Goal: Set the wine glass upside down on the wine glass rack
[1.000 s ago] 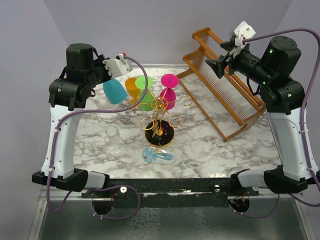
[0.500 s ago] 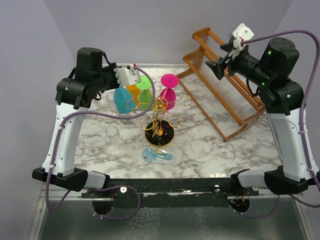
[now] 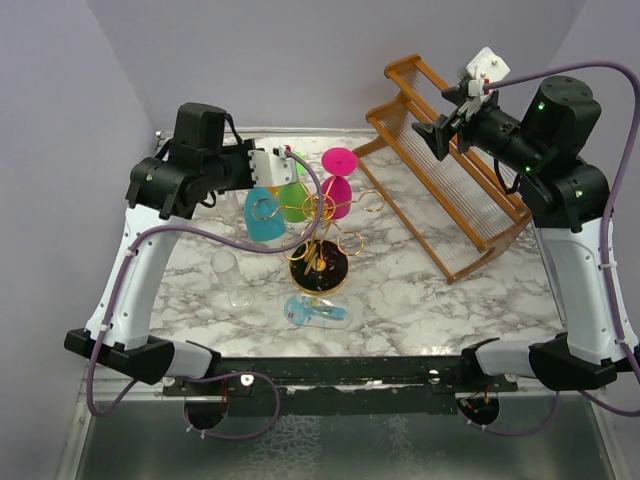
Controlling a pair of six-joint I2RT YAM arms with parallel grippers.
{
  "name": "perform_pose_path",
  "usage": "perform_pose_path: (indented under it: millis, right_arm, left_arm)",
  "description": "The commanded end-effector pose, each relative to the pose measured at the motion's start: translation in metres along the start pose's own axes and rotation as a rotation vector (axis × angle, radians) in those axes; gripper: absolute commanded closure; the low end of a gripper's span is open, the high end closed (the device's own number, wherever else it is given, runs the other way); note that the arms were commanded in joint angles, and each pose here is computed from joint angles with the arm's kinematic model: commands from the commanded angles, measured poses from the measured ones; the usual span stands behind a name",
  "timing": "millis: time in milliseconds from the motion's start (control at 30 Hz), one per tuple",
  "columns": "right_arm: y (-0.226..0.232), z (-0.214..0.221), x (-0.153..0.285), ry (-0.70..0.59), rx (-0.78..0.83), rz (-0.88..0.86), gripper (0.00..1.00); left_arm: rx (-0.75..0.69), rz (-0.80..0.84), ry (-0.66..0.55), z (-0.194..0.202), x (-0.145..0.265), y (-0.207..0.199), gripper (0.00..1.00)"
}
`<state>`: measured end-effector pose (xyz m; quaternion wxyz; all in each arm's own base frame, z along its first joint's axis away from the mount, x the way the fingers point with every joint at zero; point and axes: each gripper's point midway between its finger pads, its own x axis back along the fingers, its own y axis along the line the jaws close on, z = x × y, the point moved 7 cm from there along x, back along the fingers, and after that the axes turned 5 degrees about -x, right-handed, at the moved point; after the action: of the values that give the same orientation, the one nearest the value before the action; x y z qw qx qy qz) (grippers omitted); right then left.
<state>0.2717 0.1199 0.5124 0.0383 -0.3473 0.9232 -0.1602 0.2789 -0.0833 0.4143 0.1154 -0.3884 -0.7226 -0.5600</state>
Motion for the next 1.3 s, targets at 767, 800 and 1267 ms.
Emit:
perform_pose_path:
  millis: [767,800,1267]
  right_arm:
    - [-0.002,0.002,0.005,0.004,0.016,0.017,0.30]
    - [-0.002,0.003,0.005,0.005,0.016,0.017,0.30]
    - [-0.002,0.005,0.004,0.010,0.021,0.020,0.29]
  left_arm:
    - [-0.183,0.128,-0.192,-0.041,-0.010,-0.016,1.00]
    - [-0.191,0.133,-0.201,-0.042,-0.010,-0.017,1.00]
    - [-0.313,0.212,-0.285,-0.050,-0.012,-0.027,1.00]
